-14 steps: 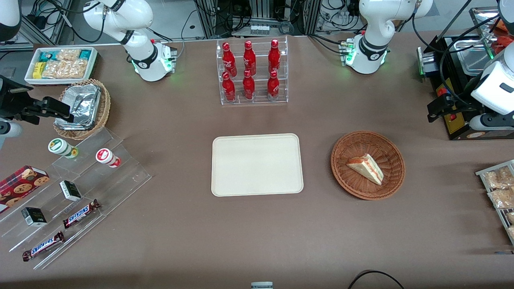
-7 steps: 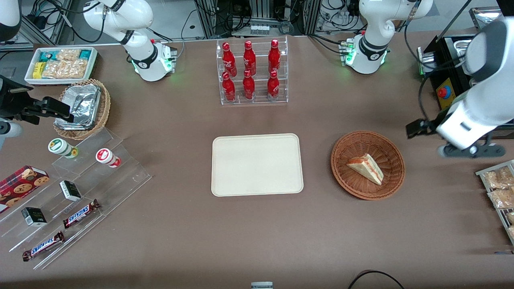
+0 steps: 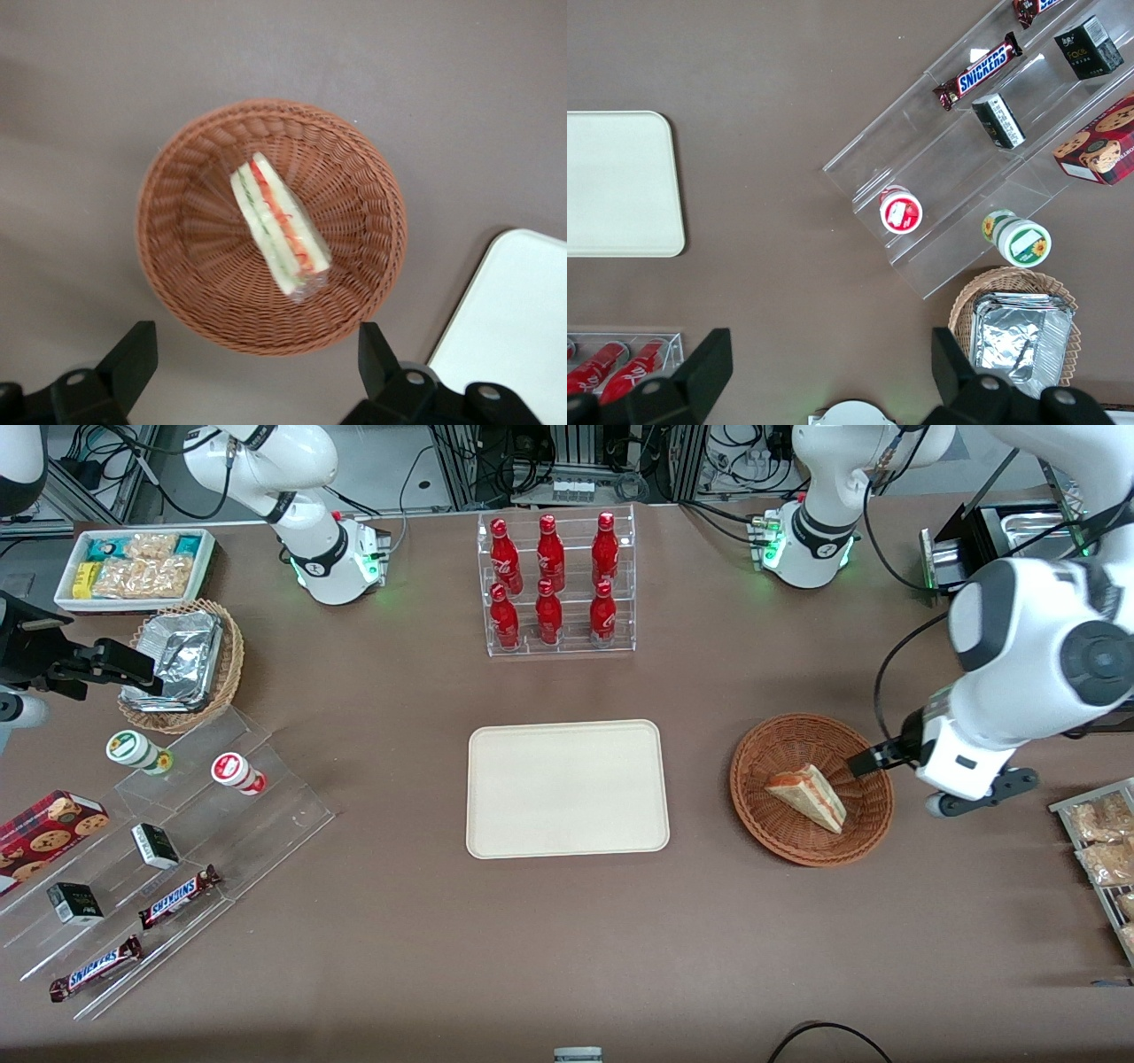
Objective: Place sandwich from basket to tray
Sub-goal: 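Lower the left gripper and close it on the wrapped sandwich, then lift the sandwich and carry it over the cream tray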
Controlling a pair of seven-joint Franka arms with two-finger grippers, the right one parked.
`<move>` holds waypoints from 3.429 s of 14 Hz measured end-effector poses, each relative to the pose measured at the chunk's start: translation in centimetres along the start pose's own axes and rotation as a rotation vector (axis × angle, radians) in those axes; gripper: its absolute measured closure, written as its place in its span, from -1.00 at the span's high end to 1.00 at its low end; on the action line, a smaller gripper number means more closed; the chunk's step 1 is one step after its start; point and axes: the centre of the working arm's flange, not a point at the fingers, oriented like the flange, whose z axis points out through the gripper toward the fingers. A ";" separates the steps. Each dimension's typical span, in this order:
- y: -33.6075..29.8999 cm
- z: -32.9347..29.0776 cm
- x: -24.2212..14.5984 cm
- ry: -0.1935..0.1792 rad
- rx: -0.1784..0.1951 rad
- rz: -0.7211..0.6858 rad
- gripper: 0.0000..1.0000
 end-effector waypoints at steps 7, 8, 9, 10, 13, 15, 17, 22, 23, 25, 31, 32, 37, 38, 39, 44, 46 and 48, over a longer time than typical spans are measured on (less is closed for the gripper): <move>1.6 8.8 -2.1 0.054 -0.033 -0.285 1.00; 1.3 10.2 -2.1 0.056 -0.035 -0.316 1.00; 1.1 11.5 -2.2 0.051 -0.030 -0.336 1.00; 0.9 12.6 -2.2 0.043 -0.022 -0.347 1.00; 0.7 14.4 -1.9 0.029 -0.008 -0.365 1.00; 0.6 15.4 -1.8 0.020 0.002 -0.368 1.00; 0.7 16.2 -1.7 0.027 -0.005 -0.369 1.00; 1.0 18.1 -1.3 0.043 -0.019 -0.443 0.77; 1.1 18.4 -1.3 0.046 -0.022 -0.454 0.58; 1.2 18.5 -1.3 0.047 -0.023 -0.458 0.12; 5.9 9.8 -2.4 0.006 0.022 -0.382 -0.58; 8.0 6.5 -3.0 0.012 0.020 -0.349 -0.65; 20.3 -1.5 -10.6 0.082 -0.042 -0.136 -0.65; 22.6 -0.9 -12.3 0.090 -0.036 -0.088 -0.65; 24.9 0.0 -13.9 0.105 -0.021 -0.037 -0.65; 34.5 8.8 -22.9 0.114 0.037 0.229 -0.65; 36.5 12.5 -25.1 0.119 0.034 0.282 -0.65; 37.4 15.8 -26.3 0.110 0.052 0.315 -0.65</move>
